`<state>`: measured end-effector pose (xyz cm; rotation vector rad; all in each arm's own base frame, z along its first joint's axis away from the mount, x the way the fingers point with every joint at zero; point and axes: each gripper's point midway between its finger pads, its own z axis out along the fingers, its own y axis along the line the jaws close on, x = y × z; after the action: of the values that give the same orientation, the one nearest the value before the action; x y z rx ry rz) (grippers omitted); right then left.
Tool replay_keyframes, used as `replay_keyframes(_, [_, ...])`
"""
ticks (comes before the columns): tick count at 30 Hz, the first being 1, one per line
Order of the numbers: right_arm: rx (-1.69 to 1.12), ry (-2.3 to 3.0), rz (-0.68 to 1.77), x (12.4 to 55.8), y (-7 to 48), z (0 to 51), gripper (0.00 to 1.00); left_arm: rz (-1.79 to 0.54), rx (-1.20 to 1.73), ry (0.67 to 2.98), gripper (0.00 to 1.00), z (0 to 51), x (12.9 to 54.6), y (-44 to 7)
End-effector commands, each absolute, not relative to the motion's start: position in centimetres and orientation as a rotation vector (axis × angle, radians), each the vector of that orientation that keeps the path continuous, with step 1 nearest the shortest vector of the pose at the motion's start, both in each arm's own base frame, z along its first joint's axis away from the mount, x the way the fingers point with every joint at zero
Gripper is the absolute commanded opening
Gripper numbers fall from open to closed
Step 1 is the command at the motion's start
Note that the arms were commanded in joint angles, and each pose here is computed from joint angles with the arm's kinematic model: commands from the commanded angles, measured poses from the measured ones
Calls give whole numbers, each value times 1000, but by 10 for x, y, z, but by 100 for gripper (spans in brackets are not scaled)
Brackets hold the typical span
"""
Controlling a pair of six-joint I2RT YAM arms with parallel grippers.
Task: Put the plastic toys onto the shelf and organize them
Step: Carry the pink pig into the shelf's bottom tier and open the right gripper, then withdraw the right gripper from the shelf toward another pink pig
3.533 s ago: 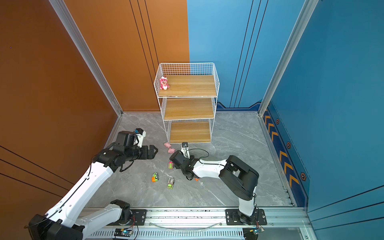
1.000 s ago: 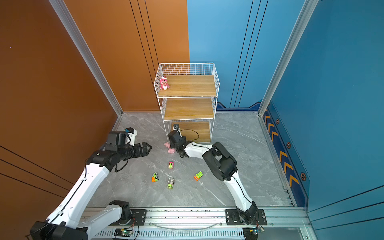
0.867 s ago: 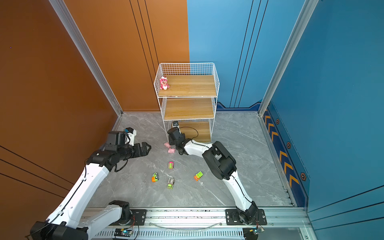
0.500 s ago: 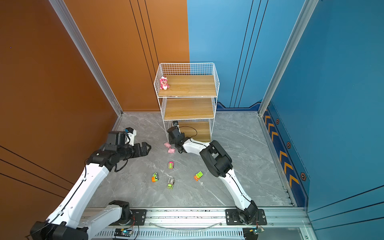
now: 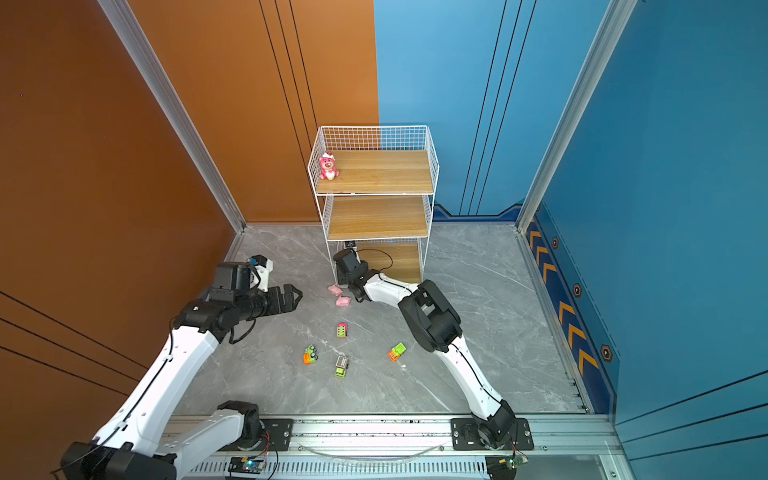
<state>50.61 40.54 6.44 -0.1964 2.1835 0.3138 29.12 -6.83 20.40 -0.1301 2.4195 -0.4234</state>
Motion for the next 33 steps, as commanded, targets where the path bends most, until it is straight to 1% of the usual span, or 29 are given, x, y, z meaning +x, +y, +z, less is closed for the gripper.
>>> replay_keyframes(1, [-199, 2166, 321, 503, 401, 86, 58, -444, -141, 2432, 98, 198, 291, -69])
replay_keyframes(2, [-196, 2156, 328, 502, 400, 92, 61, -444, -143, 2432, 98, 198, 291, -69])
replay_keyframes(6, [-207, 2155, 325, 492, 392, 95, 63, -440, -143, 2432, 98, 198, 291, -68])
replay_keyframes(16, [-231, 2159, 358, 452, 373, 104, 65, -438, -146, 2434, 98, 197, 291, -67])
replay_keyframes(18, [-249, 2174, 379, 439, 372, 100, 67, -437, -146, 2434, 98, 197, 291, -67])
replay_keyframes(19, [-261, 2193, 378, 431, 372, 90, 69, -438, -145, 2434, 98, 197, 291, -68])
replay_keyframes(20, [-264, 2172, 406, 423, 374, 103, 72, -436, -146, 2434, 98, 197, 291, -67])
replay_keyframes(23, [-287, 2193, 453, 402, 380, 96, 76, -436, -148, 2433, 98, 197, 291, -67])
replay_keyframes(27, [-288, 2237, 523, 386, 392, 84, 76, -438, -148, 2435, 98, 197, 291, -67])
replay_keyframes(31, [-262, 2283, 583, 383, 405, 73, 73, -435, -148, 2435, 98, 196, 291, -67])
replay_keyframes(33, [-248, 2282, 600, 384, 408, 76, 72, -433, -149, 2435, 98, 196, 291, -66])
